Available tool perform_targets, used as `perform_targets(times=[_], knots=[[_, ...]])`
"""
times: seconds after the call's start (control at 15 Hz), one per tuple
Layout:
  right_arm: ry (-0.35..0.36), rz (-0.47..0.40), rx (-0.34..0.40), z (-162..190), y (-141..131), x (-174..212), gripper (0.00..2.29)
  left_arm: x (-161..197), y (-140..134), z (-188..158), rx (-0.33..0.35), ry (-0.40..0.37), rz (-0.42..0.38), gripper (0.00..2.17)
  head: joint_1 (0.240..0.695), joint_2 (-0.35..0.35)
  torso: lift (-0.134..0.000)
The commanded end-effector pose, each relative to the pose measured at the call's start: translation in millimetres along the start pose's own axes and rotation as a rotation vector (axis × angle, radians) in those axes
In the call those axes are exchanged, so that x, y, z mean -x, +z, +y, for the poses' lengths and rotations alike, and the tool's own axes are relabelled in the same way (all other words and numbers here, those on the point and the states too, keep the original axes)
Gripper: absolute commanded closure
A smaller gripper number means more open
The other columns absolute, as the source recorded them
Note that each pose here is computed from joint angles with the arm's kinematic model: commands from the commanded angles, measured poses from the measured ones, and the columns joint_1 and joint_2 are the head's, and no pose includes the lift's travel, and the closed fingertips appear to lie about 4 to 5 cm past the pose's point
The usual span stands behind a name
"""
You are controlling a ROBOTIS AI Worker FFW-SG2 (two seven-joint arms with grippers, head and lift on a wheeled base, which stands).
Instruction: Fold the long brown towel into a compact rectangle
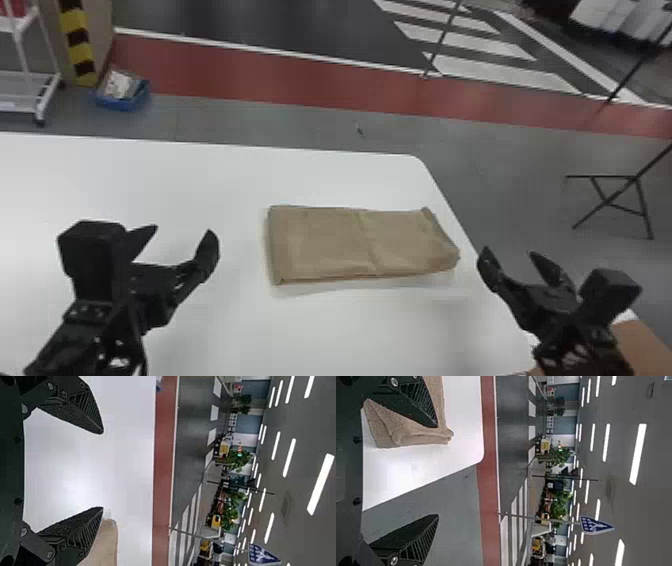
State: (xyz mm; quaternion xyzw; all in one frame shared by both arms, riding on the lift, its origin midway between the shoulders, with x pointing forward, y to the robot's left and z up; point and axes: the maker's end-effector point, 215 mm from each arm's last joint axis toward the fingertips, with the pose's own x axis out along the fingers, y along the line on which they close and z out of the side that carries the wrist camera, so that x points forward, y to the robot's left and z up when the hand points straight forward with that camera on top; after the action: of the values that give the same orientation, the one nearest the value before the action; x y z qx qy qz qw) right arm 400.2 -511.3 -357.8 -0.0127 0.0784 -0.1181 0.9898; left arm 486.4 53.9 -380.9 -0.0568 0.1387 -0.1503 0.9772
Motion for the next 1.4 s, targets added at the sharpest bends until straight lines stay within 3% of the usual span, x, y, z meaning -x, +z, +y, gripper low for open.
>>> perform_targets(times=[0.0,0.33,0.53,0.8,1.27,1.33], knots=[[-0.014,-0.016,-0.011,-1,-8,11,0.09,-6,-29,-27,0.020,-0.033,0.052,0.29,0.695,-0.350,-0.124],[-0.001,-0.027,-0.030,12,-20,18,0.09,-20,-47,-84,0.119,-0.126,0.104,0.33,0.695,-0.350,-0.124],[0.000,-0.033,-0.042,14,-23,25,0.09,-25,-57,-124,0.132,-0.189,0.124,0.33,0.695,-0.350,-0.124],[-0.004,-0.052,-0.035,10,-20,25,0.09,-27,-64,-160,0.047,-0.238,0.111,0.34,0.695,-0.350,-0.124],[-0.015,-0.073,-0.042,4,-19,21,0.09,-39,-73,-153,-0.064,-0.200,0.100,0.34,0.695,-0.350,-0.124],[-0.015,-0.073,-0.044,4,-19,20,0.09,-40,-75,-150,-0.068,-0.194,0.106,0.44,0.695,-0.350,-0.124]])
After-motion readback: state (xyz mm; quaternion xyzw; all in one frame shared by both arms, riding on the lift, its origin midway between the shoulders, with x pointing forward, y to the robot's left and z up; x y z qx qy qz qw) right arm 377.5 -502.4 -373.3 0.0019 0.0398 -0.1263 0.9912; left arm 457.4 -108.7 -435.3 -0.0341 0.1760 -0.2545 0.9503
